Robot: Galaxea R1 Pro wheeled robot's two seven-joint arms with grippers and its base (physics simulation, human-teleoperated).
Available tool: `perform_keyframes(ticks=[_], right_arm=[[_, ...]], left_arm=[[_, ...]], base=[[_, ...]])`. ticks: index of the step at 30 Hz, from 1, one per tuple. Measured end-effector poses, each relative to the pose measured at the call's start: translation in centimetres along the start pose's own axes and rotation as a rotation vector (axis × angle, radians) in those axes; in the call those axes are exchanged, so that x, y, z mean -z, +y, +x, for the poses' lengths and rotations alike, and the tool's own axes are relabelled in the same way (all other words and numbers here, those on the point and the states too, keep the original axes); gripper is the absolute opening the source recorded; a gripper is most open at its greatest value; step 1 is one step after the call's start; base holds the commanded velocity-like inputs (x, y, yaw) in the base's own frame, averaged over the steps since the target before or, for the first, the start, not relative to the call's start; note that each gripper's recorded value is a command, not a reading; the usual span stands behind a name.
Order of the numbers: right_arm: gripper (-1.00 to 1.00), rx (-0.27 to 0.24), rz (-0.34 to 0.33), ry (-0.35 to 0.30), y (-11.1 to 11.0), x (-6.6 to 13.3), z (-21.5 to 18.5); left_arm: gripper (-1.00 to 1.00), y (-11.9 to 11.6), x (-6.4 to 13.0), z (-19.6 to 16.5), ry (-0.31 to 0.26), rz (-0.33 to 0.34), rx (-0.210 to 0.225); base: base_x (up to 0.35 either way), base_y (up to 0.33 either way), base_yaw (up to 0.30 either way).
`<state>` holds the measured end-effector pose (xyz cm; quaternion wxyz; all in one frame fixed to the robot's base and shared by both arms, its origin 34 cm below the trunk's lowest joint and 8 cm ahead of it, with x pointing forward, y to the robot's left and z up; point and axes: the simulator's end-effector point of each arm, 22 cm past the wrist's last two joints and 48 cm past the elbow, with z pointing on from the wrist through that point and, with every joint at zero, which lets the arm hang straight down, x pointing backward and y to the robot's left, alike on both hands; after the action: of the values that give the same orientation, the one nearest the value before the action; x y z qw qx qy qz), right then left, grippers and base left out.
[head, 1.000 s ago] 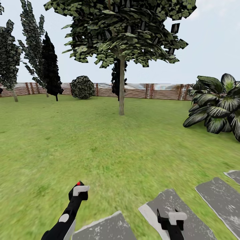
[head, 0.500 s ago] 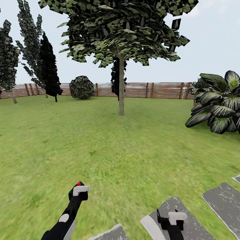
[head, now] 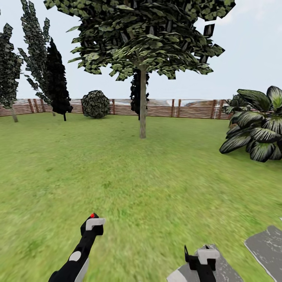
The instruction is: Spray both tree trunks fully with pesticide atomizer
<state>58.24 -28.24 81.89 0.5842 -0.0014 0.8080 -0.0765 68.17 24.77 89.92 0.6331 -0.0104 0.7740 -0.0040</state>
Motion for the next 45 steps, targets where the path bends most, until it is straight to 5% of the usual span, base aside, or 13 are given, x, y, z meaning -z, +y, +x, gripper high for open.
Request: perform_keyframes(ticks=[45], right_arm=[[1.00,0.000,-0.001,0.000,0.04,0.01,0.02]], left_arm=[[-1.00,-0.01,0.00,0.02,0.000,0.000,0.000]], base=[[0.350,0.038,0.000]])
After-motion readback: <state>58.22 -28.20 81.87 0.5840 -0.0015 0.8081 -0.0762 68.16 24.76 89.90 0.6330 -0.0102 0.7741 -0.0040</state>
